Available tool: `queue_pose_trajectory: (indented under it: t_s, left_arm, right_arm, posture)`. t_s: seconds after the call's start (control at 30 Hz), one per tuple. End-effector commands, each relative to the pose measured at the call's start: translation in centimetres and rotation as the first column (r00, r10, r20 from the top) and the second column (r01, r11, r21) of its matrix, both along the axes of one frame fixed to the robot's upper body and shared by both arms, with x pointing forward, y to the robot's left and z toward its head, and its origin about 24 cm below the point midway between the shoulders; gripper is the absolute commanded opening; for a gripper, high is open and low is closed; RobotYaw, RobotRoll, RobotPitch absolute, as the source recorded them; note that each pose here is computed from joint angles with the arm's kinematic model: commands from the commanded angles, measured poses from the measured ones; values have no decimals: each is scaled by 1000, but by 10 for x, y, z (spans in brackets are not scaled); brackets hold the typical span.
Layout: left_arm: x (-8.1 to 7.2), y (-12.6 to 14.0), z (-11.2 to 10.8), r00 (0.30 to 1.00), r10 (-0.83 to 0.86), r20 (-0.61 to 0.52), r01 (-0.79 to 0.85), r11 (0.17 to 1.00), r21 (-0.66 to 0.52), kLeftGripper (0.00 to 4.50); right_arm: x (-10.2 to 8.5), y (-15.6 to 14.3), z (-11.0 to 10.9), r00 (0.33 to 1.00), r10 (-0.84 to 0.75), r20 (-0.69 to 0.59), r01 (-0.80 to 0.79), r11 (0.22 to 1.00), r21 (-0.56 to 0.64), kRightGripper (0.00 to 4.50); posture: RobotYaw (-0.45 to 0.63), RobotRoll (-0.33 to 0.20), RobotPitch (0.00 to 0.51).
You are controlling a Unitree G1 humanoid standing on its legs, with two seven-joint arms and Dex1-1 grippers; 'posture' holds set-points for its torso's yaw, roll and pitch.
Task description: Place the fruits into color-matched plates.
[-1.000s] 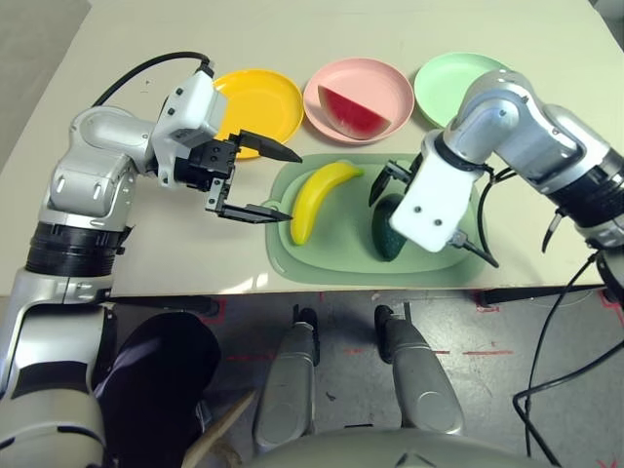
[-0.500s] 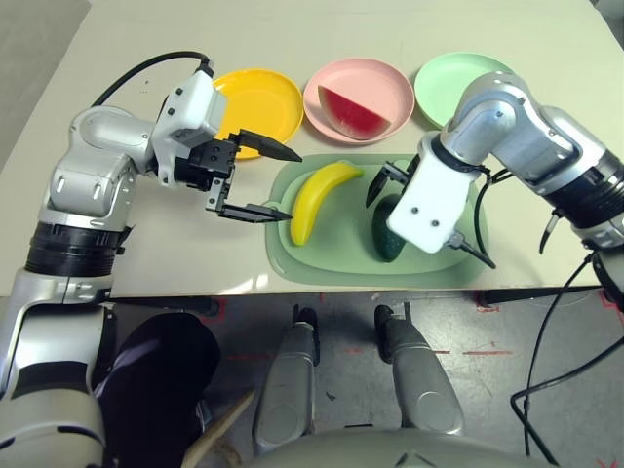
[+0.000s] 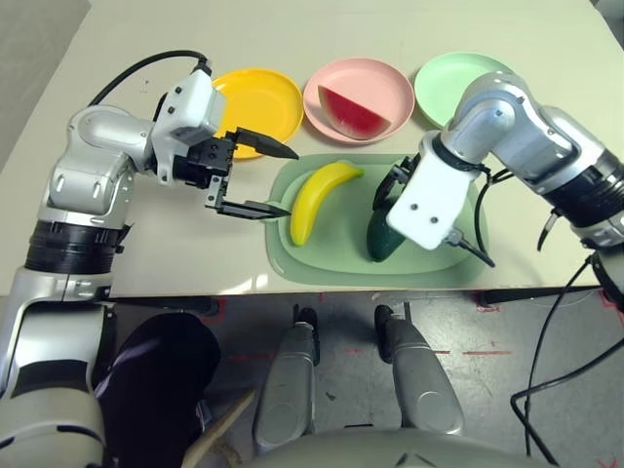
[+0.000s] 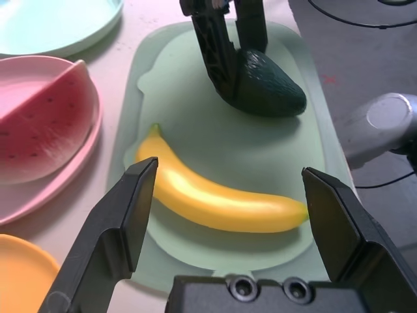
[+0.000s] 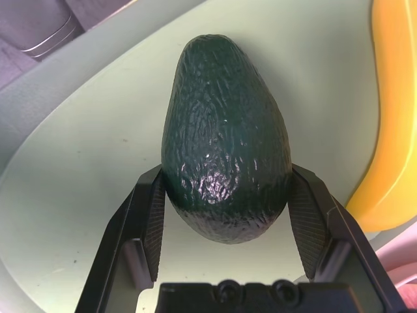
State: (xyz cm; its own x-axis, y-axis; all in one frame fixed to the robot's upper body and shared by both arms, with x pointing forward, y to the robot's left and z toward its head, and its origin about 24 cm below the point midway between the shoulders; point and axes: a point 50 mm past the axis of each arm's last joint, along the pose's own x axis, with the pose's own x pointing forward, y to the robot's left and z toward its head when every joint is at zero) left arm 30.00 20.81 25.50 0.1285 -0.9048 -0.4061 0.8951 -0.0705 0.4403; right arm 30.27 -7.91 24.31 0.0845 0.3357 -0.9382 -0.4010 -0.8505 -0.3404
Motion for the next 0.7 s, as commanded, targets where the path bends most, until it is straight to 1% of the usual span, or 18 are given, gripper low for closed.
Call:
queue_pose_trajectory:
  t_s: [0.03,0.13,0.27,0.47,0.6,0.7]
  left_arm:
    - [-1,3,1,1000,6,10,-7,1000,12,4500]
    - [-1,2,0,1000,6,6,-6,1000,8,4500]
    - [-3,1,-1,1000,-6,-6,6,1000,-3,4500]
    - [-2,-7,-2,1000,-1,-8,1,1000,-31,4500]
    - [3,-13,-3,997,66,29,-66,997,-31,4500]
    - [11,-17,-2,984,158,79,-156,987,-38,4500]
  right_arm:
    - [-1,2,4,1000,14,17,-14,1000,0,2952]
    - [2,0,9,1000,-2,19,2,1000,6,2952]
    - [11,-3,25,998,-49,40,48,998,28,2952]
    - [33,-12,50,981,-168,93,163,985,61,2952]
    - [53,-24,66,941,-298,160,285,954,94,2952]
    - [69,-38,72,881,-402,250,388,915,107,2952]
  posture:
    - [-126,0,346]
    - [-129,0,345]
    - [-133,0,343]
    - [-137,0,341]
    - [-141,0,340]
    - [-138,0,338]
